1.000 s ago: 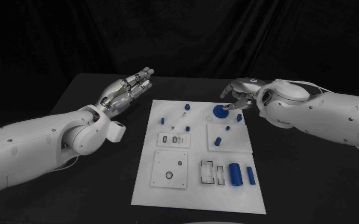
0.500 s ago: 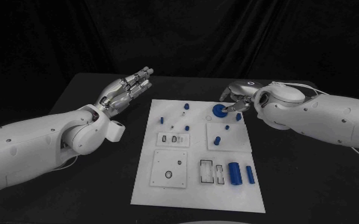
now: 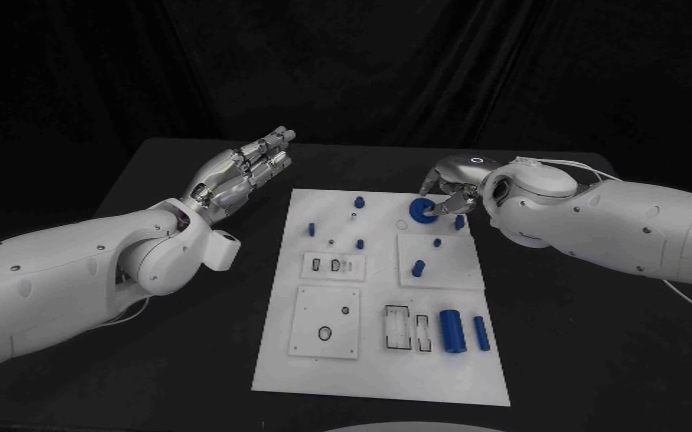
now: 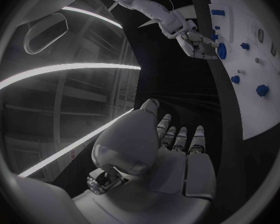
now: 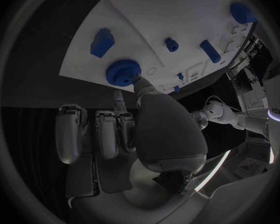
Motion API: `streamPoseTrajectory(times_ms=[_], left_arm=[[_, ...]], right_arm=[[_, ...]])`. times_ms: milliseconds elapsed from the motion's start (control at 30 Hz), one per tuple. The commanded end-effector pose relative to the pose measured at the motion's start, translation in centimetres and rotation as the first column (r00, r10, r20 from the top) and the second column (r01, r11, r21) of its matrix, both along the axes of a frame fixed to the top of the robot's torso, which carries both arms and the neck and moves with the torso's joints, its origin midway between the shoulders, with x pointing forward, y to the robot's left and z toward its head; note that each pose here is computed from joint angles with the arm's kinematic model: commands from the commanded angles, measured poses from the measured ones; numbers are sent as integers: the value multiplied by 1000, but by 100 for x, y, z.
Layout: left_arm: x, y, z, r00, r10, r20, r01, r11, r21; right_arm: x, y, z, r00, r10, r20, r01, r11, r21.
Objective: Assemble the parts on the task board
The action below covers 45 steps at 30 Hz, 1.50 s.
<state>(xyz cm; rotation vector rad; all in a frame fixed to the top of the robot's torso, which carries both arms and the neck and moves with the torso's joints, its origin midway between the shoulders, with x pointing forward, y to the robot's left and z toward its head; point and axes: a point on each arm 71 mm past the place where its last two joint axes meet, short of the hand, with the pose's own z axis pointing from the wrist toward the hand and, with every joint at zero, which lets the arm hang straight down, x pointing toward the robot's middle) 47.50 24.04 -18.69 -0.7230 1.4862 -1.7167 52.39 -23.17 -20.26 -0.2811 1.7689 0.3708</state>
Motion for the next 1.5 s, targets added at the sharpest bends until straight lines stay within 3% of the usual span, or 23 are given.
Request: streamPoseTrajectory(times_ms=[33, 533, 1500], left_arm=[[-5, -22, 10, 1000, -20, 2, 20, 1000, -10], [-6, -27, 4, 1000, -28, -5, 28, 1000, -10], [-13, -40, -7, 999, -40, -20, 40, 999, -8]], right_arm=[[3, -9, -35, 1000, -16, -13, 16, 1000, -20], [5, -15, -117, 999, -25, -45, 23, 999, -47], [-29, 68, -109, 999, 52, -7, -52, 998, -44]])
